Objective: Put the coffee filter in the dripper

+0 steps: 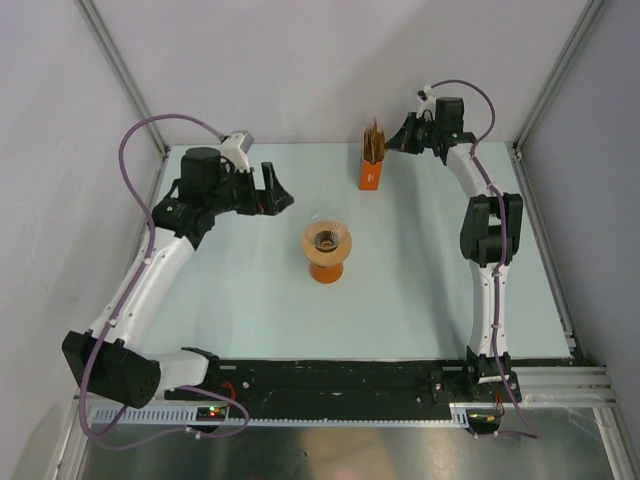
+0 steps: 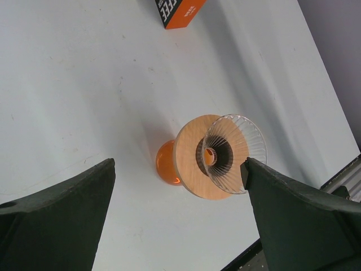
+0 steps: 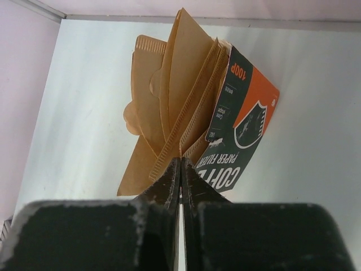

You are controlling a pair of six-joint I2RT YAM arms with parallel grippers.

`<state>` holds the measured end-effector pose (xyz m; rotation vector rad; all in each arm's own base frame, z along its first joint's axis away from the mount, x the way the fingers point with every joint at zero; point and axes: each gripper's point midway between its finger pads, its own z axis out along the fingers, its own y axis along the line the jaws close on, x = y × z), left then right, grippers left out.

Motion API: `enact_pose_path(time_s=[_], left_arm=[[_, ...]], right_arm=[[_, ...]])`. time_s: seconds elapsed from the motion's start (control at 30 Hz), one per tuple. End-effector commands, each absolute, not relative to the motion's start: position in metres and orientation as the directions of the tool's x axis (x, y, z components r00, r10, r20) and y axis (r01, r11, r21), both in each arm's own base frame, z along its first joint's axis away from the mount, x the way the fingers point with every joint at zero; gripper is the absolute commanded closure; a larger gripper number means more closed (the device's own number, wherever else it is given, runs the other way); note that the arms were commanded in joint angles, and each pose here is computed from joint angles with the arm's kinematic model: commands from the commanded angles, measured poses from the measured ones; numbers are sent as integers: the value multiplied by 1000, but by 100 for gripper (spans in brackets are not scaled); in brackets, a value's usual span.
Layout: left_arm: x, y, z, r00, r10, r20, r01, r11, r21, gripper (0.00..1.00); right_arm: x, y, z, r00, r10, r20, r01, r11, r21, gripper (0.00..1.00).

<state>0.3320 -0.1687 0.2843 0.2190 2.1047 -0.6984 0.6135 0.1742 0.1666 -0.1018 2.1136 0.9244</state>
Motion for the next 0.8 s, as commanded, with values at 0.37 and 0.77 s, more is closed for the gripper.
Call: enact_pose_path(time_s=[0.37, 0.77], left_arm=[[336, -161, 307, -529, -124, -839, 412, 827, -382, 0], [323, -152, 342, -431, -100, -897, 499, 802, -329, 0]], right_arm=[[585, 166, 309, -497, 247, -832, -549, 652, 522, 100], [499, 149, 406, -376, 134, -917, -706, 599, 377, 100]])
